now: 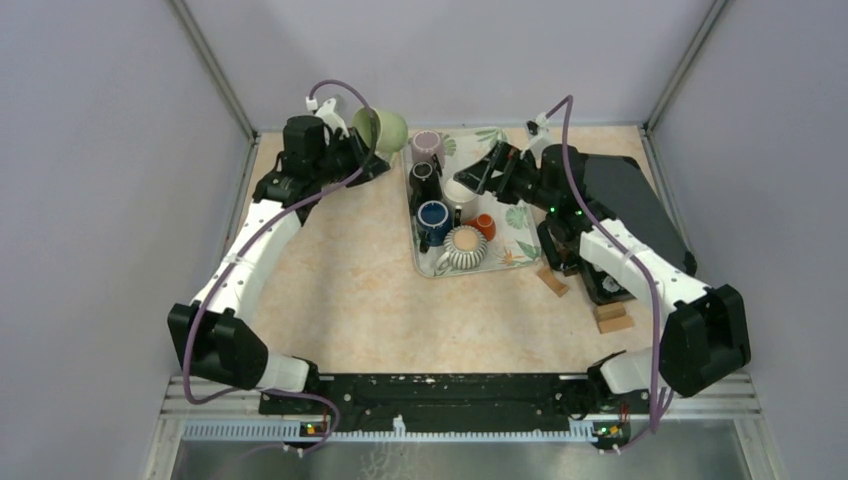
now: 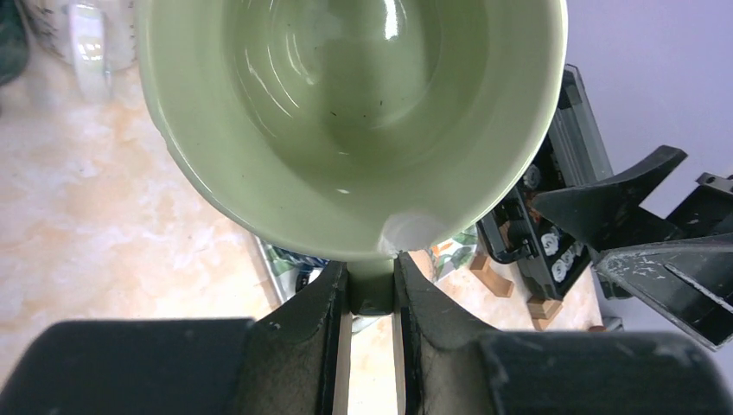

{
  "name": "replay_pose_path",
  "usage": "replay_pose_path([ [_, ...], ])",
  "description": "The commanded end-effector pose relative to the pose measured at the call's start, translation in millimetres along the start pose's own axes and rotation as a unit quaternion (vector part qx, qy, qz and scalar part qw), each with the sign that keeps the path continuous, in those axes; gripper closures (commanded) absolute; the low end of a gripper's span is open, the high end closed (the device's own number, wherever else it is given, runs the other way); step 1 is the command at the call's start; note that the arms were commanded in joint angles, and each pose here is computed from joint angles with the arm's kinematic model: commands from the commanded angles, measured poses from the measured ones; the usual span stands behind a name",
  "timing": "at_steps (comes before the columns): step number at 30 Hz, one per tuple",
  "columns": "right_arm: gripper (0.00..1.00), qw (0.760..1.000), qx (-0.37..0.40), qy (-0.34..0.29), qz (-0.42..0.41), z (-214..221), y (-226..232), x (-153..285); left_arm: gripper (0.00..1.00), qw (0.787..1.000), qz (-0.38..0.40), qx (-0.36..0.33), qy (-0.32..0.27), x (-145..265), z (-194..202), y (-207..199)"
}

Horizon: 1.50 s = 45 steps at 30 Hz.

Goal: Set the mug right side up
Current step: Turn over the cup on the tray, then place the cup at the center of the board.

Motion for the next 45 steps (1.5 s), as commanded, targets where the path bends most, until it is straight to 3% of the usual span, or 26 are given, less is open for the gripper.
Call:
replay_pose_path([
  [1, 0.01, 0.999, 0.047, -0.023, 0.006, -16.0, 15.3, 18.0, 1.0, 0.996, 0.009, -0.051, -0.074, 27.6, -23.2, -12.3],
  [18, 0.01, 0.996, 0.075, -0.002, 0.045, -5.0, 0.7, 26.3, 1.0, 0.994, -0.093, -0.034, -0.038, 18.2, 9.7, 39.2],
  [35, 0.01, 0.992, 0.091, 0.006, 0.082, -2.1, -8.4, 33.0, 1.0, 0.978, -0.17, -0.05, 0.106, -47.6, 54.5, 92.0],
  [45, 0.01, 0.99, 0.103, 0.008, 0.097, 0.2, -12.3, 40.2, 1.0, 0.967, -0.209, -0.066, 0.129, -70.1, 65.6, 112.1],
])
Point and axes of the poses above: each gripper's point midway between its finger pads, its own x axis back along the fingers, its own y axis along the line the jaws close on, z = x × y, the point moved 6 cm from there along x, back along the fingers, and after that the axes turned 5 degrees about x, right-handed, at the moved point
